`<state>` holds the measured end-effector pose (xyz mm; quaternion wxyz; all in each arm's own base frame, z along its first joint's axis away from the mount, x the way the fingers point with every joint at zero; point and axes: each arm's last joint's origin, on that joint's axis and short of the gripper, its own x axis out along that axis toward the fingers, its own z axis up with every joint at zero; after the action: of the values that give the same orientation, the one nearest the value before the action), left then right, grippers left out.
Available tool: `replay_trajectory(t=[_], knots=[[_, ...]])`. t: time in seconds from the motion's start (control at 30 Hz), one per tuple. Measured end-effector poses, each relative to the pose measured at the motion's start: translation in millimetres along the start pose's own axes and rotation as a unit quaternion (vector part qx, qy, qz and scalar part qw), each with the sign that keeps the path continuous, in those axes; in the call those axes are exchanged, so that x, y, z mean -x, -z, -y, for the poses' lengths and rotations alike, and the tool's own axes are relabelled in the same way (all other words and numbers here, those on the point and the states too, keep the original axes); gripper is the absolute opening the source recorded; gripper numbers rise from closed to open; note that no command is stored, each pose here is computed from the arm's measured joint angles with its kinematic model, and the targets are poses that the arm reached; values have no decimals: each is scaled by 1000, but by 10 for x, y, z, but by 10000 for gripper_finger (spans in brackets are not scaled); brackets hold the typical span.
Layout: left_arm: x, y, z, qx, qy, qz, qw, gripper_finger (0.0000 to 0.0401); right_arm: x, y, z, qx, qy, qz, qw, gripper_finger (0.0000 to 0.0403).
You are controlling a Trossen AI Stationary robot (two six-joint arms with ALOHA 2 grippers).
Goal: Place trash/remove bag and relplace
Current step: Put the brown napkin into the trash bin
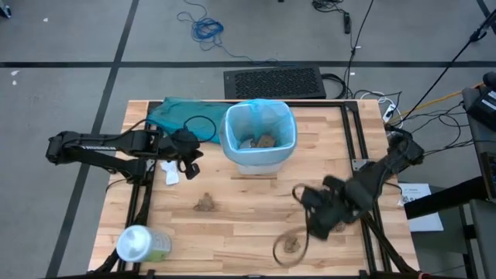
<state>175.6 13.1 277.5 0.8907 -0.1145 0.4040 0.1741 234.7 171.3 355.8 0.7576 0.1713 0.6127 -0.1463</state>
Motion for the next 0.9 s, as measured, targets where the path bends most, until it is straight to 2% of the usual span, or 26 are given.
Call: replay_trajectory(t=[0.07, 0.27, 0.47, 0.6, 0.73, 0.9], knots=[[6, 0, -1, 0, 0, 1, 1000, 2, -122, 108, -119, 2, 5, -10, 1000, 151], [7, -11, 4, 2, 5, 7, 1000, 2, -593, 495, -300, -24, 74, -76, 994, 151], [6, -13, 6, 2, 7, 7, 1000, 2, -1118, 815, -377, -16, 73, -107, 991, 176], [6, -13, 7, 2, 9, 7, 1000, 2, -1402, 935, -279, -12, 87, -110, 990, 208], [6, -16, 8, 1, 9, 8, 1000, 2, -1595, 973, -95, 22, 130, -125, 983, 238], [6, -14, 11, 1, 14, 6, 1000, 2, -1829, 962, 109, 55, 153, -138, 977, 253]])
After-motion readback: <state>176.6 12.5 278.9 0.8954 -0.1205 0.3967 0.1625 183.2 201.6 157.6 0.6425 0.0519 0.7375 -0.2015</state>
